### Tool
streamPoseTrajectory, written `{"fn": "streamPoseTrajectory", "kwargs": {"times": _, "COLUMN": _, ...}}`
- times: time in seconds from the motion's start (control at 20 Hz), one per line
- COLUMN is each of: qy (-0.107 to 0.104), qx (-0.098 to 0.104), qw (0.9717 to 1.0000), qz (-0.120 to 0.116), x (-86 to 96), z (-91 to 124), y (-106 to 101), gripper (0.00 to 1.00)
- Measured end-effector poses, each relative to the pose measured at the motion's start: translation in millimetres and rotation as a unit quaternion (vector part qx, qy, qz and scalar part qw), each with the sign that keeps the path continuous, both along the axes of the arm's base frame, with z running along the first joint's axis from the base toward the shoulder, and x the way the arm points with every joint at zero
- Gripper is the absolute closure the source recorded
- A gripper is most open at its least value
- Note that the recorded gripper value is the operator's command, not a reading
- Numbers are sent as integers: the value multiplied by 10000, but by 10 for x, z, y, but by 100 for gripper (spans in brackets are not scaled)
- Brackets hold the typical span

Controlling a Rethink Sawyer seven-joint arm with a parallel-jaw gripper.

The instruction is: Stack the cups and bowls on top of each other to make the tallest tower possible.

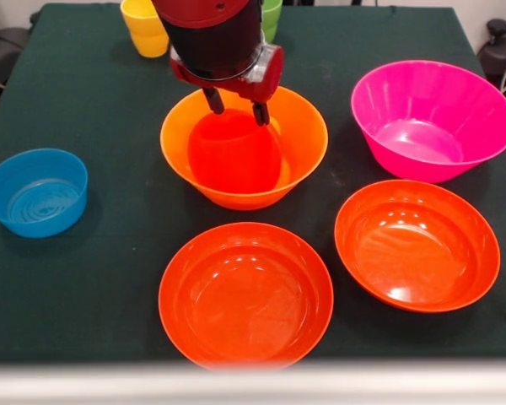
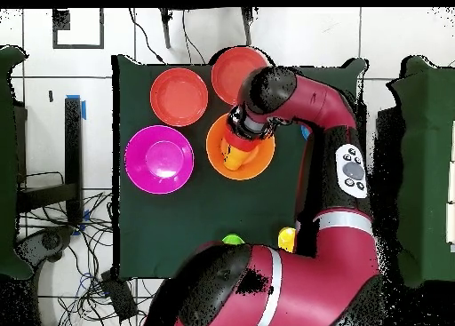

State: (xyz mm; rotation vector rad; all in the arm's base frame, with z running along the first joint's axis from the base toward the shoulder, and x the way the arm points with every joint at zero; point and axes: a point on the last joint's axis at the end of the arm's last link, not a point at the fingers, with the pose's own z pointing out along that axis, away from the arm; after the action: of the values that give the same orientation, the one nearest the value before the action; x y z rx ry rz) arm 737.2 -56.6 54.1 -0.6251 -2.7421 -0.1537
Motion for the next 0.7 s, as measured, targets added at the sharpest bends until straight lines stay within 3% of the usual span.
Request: {"fn": "streamPoseTrajectory", "kwargs": {"times": 0.7, "qy": 391, "qx": 51, "qw": 9992, "qz": -6, "x": -361, "z": -34, "y": 56, "gripper": 0}}
